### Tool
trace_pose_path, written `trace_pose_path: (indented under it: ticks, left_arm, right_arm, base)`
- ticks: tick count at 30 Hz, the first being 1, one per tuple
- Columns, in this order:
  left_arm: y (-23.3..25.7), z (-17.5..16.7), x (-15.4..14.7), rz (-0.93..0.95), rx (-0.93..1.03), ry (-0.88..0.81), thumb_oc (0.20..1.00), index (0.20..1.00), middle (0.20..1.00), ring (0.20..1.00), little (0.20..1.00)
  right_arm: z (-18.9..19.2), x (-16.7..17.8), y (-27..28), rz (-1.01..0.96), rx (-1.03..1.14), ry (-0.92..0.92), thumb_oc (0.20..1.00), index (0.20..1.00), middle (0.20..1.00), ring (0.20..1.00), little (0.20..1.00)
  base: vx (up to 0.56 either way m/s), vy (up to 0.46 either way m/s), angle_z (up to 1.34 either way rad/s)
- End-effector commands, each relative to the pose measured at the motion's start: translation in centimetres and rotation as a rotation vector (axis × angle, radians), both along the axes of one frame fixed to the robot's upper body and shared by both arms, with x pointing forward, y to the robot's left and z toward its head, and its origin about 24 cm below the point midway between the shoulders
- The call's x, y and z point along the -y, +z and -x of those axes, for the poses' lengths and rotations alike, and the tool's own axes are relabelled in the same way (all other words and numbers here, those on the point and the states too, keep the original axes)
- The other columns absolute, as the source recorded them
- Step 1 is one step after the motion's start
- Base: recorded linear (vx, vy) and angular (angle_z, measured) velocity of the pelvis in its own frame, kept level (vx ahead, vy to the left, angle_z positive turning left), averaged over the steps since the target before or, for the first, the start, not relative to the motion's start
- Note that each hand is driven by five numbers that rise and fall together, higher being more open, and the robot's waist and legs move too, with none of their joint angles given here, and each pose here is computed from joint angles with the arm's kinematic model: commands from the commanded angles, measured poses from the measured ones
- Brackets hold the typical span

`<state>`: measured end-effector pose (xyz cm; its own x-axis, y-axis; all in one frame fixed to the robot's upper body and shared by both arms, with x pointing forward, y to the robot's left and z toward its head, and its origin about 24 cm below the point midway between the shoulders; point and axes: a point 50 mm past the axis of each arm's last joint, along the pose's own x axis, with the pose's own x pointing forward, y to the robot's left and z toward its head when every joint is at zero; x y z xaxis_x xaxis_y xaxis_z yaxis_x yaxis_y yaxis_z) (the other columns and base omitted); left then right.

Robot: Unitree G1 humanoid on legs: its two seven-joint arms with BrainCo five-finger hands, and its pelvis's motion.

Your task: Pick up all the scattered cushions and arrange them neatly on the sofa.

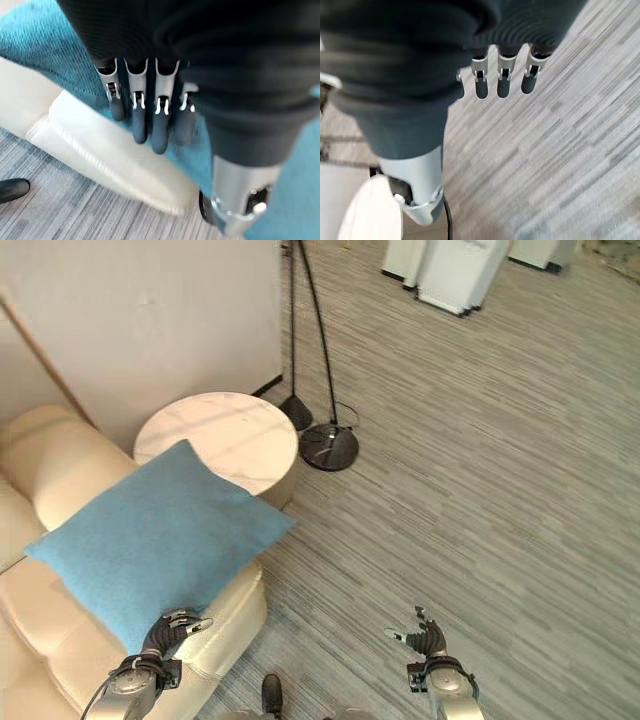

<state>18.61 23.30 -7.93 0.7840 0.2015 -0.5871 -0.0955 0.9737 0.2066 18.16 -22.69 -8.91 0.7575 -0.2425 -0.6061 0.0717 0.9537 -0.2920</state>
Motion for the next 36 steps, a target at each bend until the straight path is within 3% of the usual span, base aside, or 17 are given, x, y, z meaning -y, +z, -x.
trace_pose_path:
  ticks: [1, 21, 36]
  left_arm:
    - [2.0, -0.7, -2.4, -0.098, 0.093, 0.012, 1.0, 1.0, 1.0, 1.0, 1.0]
    - [0.8, -1.2, -0.4, 0.078, 0.085, 0.096, 1.0, 1.0, 1.0, 1.0, 1.0]
    - [-0.1, -0.1, -1.4, 0.025, 0.02, 0.099, 1.0, 1.0, 1.0, 1.0, 1.0]
  right_arm:
    - [-1.0, 0.6, 0.9, 0.009, 0.06, -0.023, 1.0, 1.0, 1.0, 1.0, 1.0]
    - [-1.5, 1.3, 1.3, 0.002, 0.078, -0.024, 1.0, 1.0, 1.0, 1.0, 1.0]
    - [-0.9, 0.8, 0.4, 0.006, 0.025, -0.005, 1.0, 1.0, 1.0, 1.0, 1.0]
  base:
    - [0.17, -0.049, 0.28]
    - [0.2, -0.139, 0.92]
    - [0.15, 0.151, 0.38]
